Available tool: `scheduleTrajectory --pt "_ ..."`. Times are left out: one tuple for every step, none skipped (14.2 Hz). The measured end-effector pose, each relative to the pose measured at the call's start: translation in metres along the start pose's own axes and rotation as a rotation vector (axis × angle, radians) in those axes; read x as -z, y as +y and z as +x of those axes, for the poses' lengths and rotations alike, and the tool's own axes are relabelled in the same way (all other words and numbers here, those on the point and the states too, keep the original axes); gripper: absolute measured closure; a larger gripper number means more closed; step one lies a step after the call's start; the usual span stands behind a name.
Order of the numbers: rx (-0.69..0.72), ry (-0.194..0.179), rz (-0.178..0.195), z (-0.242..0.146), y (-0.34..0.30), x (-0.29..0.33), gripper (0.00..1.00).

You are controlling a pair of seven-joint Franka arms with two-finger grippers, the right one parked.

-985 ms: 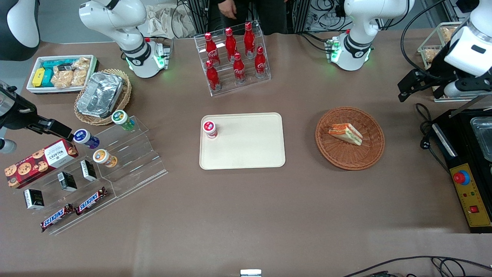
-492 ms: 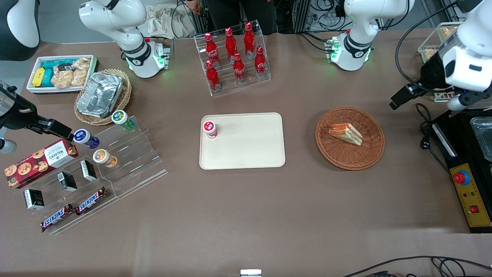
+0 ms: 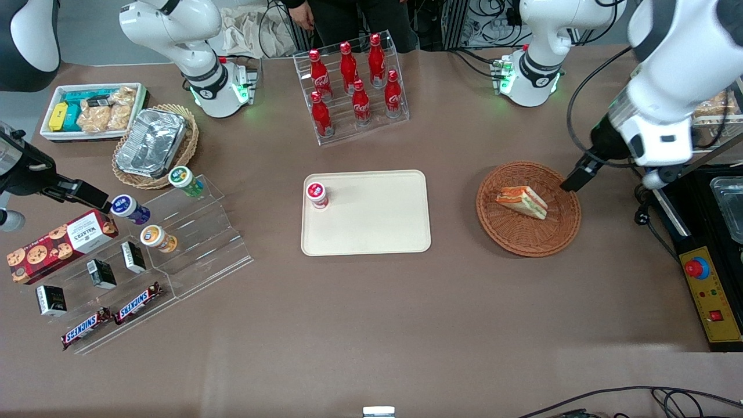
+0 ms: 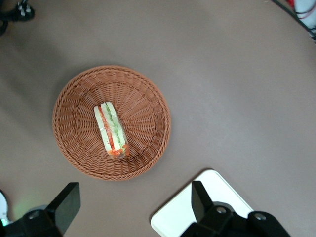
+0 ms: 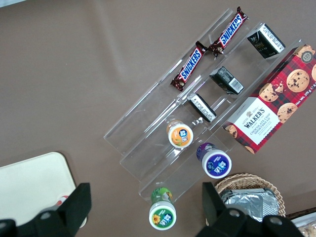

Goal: Place sandwich from basket to tray
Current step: 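Move the left gripper over the wrapped sandwich in the wicker basket, then lower the open left gripper around the sandwich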

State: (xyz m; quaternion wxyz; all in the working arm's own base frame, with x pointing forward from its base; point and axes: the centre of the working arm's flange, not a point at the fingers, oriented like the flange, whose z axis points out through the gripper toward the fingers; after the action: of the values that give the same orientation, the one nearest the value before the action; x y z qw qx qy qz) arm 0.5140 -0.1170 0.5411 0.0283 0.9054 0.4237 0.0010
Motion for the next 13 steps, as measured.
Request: scheduleTrajectory --pt "0.022 -0.008 0.018 -0.001 0.0 -0.016 0.0" --pt "0.048 -0.018 0.043 -0.003 0.002 -0.034 0.0" --pt "0.074 -0.024 0.069 -0.003 0.005 -0.051 0.0" --pt "0.098 -0.026 0.093 -0.002 0.008 -0.066 0.0" --pt "0.117 -0.029 0.115 -0.001 0.01 -0.08 0.0" --pt "0.13 -0.03 0.127 0.001 0.011 -0.092 0.0" --pt "0.137 -0.027 0.124 0.002 0.011 -0.104 0.0" --pt "0.141 -0.023 0.115 0.002 0.008 -0.118 0.0" --pt "0.143 -0.018 0.105 0.001 0.004 -0.132 0.0" --pt "0.145 -0.013 0.095 0.0 -0.002 -0.147 0.0" --pt "0.145 -0.009 0.087 -0.002 -0.006 -0.159 0.0" --pt "0.146 -0.005 0.078 -0.003 -0.01 -0.17 0.0" --pt "0.146 -0.001 0.07 -0.005 -0.014 -0.179 0.0"
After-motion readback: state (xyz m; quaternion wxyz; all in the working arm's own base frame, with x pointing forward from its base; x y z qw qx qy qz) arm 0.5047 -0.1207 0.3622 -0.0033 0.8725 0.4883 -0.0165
